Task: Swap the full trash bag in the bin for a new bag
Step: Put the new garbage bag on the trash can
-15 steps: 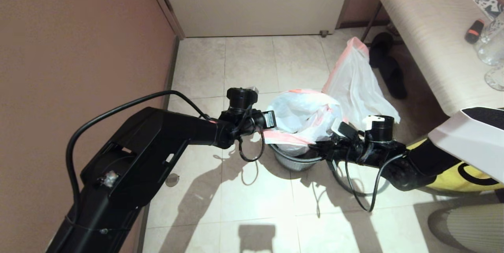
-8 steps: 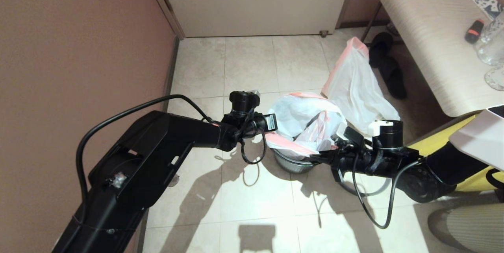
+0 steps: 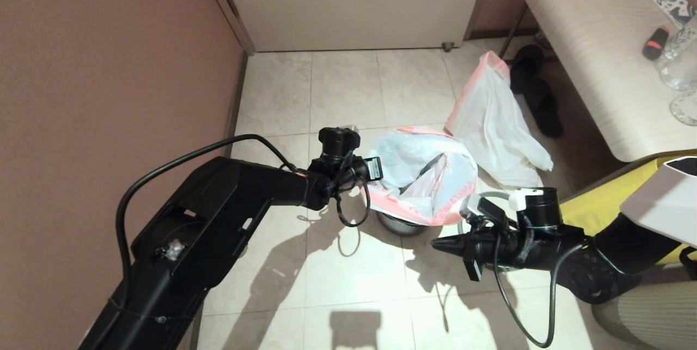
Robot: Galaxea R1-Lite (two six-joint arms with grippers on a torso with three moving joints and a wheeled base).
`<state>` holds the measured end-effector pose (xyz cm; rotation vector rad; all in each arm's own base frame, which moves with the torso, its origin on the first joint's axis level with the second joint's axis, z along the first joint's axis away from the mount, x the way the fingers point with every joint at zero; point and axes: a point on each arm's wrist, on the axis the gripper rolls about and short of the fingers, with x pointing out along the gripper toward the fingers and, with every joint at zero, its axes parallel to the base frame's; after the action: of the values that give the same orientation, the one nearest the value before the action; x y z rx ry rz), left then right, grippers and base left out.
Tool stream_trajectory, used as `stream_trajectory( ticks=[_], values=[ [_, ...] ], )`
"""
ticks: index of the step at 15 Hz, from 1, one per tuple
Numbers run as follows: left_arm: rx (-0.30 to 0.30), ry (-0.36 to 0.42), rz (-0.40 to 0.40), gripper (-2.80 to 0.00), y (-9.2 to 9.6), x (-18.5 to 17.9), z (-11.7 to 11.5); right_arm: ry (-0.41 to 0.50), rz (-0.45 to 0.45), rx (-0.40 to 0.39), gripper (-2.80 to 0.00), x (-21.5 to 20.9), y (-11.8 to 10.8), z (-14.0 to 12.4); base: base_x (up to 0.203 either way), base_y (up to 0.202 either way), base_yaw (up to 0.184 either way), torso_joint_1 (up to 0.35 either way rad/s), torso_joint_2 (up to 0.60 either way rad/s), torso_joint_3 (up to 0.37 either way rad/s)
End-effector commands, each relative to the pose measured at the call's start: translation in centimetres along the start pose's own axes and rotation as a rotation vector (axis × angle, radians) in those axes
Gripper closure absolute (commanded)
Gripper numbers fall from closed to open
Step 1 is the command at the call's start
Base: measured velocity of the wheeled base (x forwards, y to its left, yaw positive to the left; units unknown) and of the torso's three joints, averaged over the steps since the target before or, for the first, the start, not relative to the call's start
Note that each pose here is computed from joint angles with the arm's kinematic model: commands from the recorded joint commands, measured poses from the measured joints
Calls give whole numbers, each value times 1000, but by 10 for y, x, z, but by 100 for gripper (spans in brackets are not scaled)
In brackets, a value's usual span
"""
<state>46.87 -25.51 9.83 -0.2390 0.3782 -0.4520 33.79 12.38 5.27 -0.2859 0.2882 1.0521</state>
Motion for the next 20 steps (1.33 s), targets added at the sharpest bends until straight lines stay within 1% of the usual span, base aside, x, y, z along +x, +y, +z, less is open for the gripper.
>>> stream_trajectory(
  ticks=[1, 2, 3, 5, 6, 7, 8, 10, 12, 13, 15, 16, 17, 18, 19, 20],
  values=[
    [-3, -1, 0, 0, 1, 1, -1, 26, 10, 26, 0, 12, -5, -19, 0, 0, 0, 0, 0, 0],
    [-2, 1, -1, 0, 0, 1, -1, 4, -9, 28, 0, 12, -11, -17, 0, 0, 0, 0, 0, 0],
    [-2, 3, 0, 0, 0, 1, -2, -15, -19, 31, 0, 8, -11, -11, 0, 0, 0, 0, 0, 0],
    [-2, 6, 1, 0, 0, 1, -2, -28, -20, 26, 0, -5, -1, -2, 0, 0, 0, 0, 0, 0],
    [-2, 7, 1, 0, 0, 1, -2, -37, -20, 6, 0, -11, 4, 2, 0, 0, 0, 0, 0, 0],
    [-2, 7, 2, 0, 0, 1, -3, -66, -30, -26, 0, -15, 7, 9, 0, 0, 0, 0, 0, 0],
    [-1, 9, 1, 0, -1, 1, -4, -76, -37, -36, 0, -16, 7, 11, 0, 0, 0, 0, 0, 0],
    [-1, 15, 1, 0, -1, 3, -6, -116, -90, -76, 0, -11, -4, 23, 0, 0, 0, 0, 0, 0],
    [-1, 20, -2, 0, -3, 2, -7, -135, -117, -94, 0, -5, -14, 35, 0, 0, 0, 0, 0, 0],
    [-2, 21, -3, 0, -3, 2, -8, -129, -134, -88, 0, -2, -21, 41, 0, 0, 0, 0, 0, 0],
    [-9, 19, -3, 0, -3, 1, -6, -152, -174, -37, 0, -2, -43, 62, 0, 0, 0, 0, 0, 0],
    [-15, 14, -5, 0, -4, 0, -4, -148, -192, -7, 0, -4, -56, 70, 0, 0, 0, 0, 0, 0],
    [-15, 13, -5, 0, -4, 0, -3, -125, -198, 7, 0, -8, -61, 75, 0, 0, 0, 0, 0, 0],
    [-16, 10, -4, 0, -3, 0, -2, -124, -207, -21, 0, -15, -60, 80, 0, 0, 0, 0, 0, 0],
    [-16, 8, -3, 0, -3, -1, -1, -107, -207, -39, 0, -21, -55, 77, 0, 0, 0, 0, 0, 0],
    [-16, 7, -3, 0, -3, -1, -1, -67, -196, -39, 0, -30, -44, 67, 0, 0, 0, 0, 0, 0]
  ],
)
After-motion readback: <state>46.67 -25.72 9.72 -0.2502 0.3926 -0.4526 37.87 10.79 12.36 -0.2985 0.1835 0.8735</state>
